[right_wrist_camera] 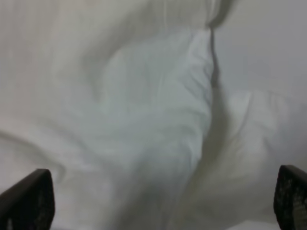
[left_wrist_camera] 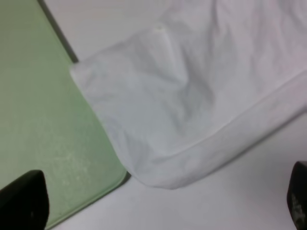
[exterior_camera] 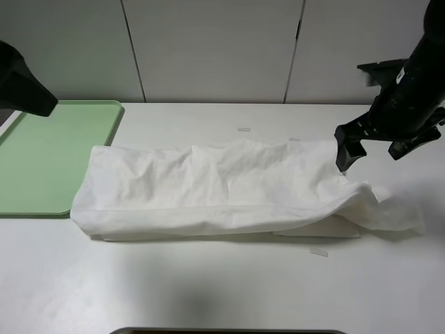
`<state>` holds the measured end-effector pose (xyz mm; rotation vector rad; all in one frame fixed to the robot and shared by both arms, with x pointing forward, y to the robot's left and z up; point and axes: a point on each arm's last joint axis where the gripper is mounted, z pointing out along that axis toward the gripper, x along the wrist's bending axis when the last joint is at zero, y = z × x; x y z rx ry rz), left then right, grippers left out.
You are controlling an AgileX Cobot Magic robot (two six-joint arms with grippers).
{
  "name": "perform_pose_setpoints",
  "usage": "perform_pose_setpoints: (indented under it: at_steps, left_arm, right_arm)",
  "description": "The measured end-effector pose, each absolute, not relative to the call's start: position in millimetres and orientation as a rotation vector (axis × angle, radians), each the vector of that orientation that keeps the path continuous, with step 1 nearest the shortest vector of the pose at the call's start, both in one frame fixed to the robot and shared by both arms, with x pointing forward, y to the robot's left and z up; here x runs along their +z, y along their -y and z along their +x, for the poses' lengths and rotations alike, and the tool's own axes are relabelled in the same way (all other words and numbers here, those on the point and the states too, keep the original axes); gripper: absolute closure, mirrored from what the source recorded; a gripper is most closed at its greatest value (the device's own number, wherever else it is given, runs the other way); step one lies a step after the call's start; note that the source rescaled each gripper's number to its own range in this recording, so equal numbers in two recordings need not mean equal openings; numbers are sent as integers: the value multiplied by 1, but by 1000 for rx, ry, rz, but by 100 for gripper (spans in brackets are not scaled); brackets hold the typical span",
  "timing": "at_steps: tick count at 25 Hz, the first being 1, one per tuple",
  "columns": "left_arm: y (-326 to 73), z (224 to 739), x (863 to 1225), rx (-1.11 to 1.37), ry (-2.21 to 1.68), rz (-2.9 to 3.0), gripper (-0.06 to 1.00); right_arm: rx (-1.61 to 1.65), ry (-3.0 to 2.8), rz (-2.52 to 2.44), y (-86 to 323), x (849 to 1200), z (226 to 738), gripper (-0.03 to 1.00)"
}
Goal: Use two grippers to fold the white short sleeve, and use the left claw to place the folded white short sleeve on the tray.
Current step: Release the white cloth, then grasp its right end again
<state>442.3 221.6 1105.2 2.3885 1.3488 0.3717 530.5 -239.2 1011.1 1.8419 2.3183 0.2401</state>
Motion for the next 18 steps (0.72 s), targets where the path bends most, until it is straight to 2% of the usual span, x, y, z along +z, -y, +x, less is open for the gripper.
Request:
perform_pose_setpoints:
  at_steps: [4, 10, 18]
  left_arm:
    - [-231, 419, 1129, 454, -1316, 2290, -5]
    - [-249, 385, 1151, 576, -1335, 2197, -5]
    - [-260, 370, 1158, 642, -1371, 2174, -4]
  right_arm:
    - [158, -2313, 1946, 237, 987, 538, -3]
    - [128, -2330, 2048, 235, 973, 529, -3]
    - [-23, -2391, 2174, 239, 934, 491, -3]
